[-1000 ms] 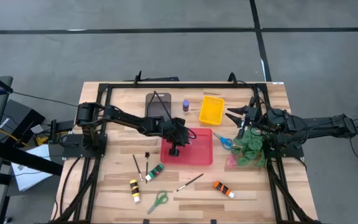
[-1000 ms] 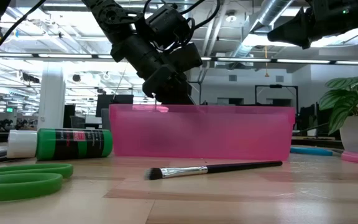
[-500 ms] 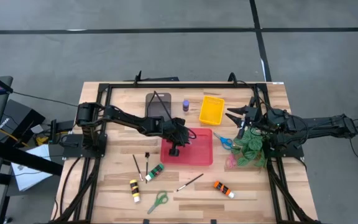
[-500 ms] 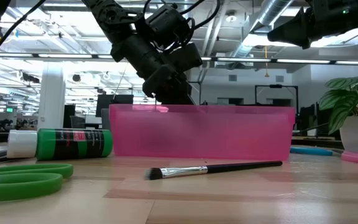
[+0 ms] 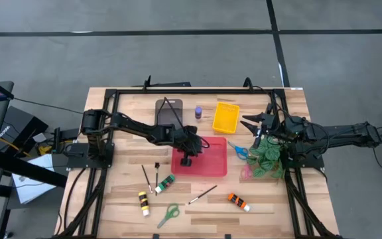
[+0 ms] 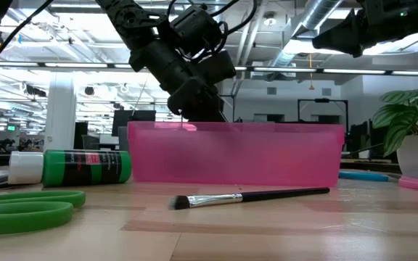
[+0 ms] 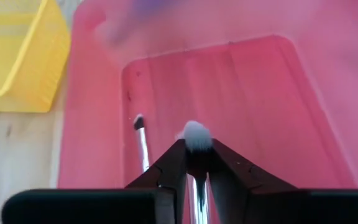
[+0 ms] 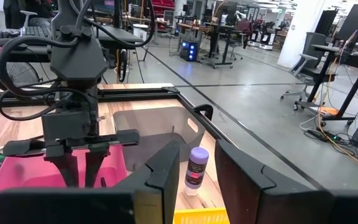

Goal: Pick & Place Paint Supplies
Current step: Put the black makeup brush into the red bin

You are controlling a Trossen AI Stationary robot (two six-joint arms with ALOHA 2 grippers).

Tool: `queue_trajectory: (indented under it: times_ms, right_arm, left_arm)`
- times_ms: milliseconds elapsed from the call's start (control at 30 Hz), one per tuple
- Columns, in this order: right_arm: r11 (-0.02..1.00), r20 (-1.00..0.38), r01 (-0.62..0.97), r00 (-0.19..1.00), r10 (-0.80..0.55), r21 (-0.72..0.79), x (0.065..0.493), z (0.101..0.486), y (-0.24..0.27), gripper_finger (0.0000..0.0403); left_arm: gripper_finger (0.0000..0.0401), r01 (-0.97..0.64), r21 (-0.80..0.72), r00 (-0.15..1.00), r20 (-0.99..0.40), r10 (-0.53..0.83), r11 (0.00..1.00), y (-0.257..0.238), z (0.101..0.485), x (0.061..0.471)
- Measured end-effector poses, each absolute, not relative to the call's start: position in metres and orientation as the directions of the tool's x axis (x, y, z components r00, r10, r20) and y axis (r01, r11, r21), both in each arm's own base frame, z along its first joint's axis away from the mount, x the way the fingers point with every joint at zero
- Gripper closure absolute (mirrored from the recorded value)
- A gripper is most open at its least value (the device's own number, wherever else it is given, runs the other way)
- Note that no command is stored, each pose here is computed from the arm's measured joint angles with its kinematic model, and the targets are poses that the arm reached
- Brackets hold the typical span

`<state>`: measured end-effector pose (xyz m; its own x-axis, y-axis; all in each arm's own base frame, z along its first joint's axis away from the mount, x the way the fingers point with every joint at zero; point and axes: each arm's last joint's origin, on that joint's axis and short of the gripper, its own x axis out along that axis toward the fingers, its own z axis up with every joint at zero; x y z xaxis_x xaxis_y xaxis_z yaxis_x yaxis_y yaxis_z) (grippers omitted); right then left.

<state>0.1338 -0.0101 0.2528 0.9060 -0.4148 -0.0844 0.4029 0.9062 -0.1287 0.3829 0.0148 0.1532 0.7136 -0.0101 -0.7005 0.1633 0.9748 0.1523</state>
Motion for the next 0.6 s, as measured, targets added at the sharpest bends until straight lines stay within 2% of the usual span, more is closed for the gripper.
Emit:
queue_trajectory:
  times_ms: [600]
  right_arm:
    - [0.906,-0.086,0.402,0.906,-0.415,-0.13,0.1338,0.2525,-0.0101,0.0305]
  left_arm:
    - [0.0315,0.13,0.186,0.712,-0.701,0.039,0.974,0.0163,0.1533,0.3828]
